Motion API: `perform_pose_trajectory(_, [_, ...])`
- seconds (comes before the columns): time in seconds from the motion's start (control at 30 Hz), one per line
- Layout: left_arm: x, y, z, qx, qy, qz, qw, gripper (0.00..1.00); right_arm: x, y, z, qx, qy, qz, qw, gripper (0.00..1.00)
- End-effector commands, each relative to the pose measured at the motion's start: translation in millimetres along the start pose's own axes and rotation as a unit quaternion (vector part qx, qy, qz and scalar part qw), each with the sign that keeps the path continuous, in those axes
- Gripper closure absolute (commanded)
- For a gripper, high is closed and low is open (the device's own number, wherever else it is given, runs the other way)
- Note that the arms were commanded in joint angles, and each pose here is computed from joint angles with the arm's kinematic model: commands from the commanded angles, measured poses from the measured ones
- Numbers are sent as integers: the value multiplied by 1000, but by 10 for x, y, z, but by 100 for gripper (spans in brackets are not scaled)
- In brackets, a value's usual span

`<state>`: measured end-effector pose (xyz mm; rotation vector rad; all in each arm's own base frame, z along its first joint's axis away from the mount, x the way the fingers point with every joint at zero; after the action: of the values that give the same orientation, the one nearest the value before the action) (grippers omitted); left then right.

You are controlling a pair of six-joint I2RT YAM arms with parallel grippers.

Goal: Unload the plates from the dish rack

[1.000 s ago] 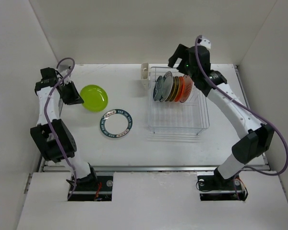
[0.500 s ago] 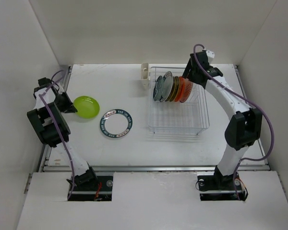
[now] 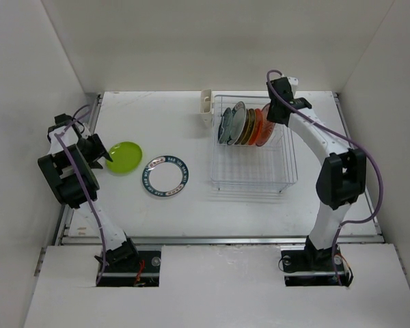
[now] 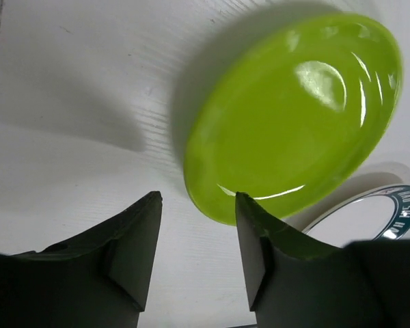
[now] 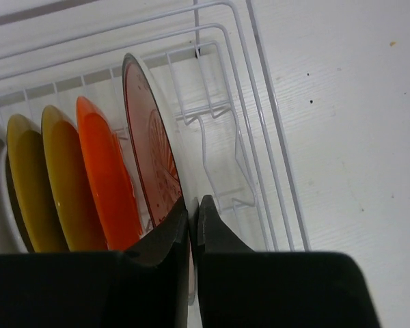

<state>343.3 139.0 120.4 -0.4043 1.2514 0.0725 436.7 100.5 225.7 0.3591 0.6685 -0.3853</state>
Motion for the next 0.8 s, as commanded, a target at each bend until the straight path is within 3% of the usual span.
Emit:
perform_pose_trajectory(0.0, [-253,-58,8,17,-20,-2,1000,54,-177,-9,211,34,-43,1,999,100])
perform_pose_trajectory(0.2, [-556,-160,-79,43,-49,-2,998,49,-792,-63,688,23,-130,16,991,100])
perform_pose_trajectory(0.37, [-873,-260,-196,68,-72,3,995,45,-1448,-128,1068,30,-231,-34,972,100])
perform_pose_trajectory(0.43, [-1046,-323,-233,81,-92,3,992,38,-1711,-167,1155,26,-261,-49,964,100])
perform_pose_trajectory(0.57, [-1252,-396,-346,106,-102,2,989,36,-2075,42,1103,3,-292,-22,956,100])
perform_pose_trajectory(0.67, [-1336,-435,-388,114,-103,-4,988,36,-2284,469,896,-25,-261,116,958,100])
perform_pose_trajectory(0.7, [-1337,-434,-421,117,-95,-5,989,36,-2346,723,717,-57,-216,218,950,100])
perform_pose_trajectory(0.77, [-1343,-455,-462,116,-91,-12,989,36,-2356,1032,498,-78,-161,328,928,100])
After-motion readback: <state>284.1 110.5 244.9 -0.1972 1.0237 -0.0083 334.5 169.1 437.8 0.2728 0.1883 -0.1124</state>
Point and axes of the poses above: each gripper's point midway between its finger pads, its own x axis out along the fingers, its own y axis along the line the jaws close on, z = x × y, the point moved 7 cm from there along -x, back along the fingers, and after that the axes turned 13 degrees about x, right-handed, at the moved point
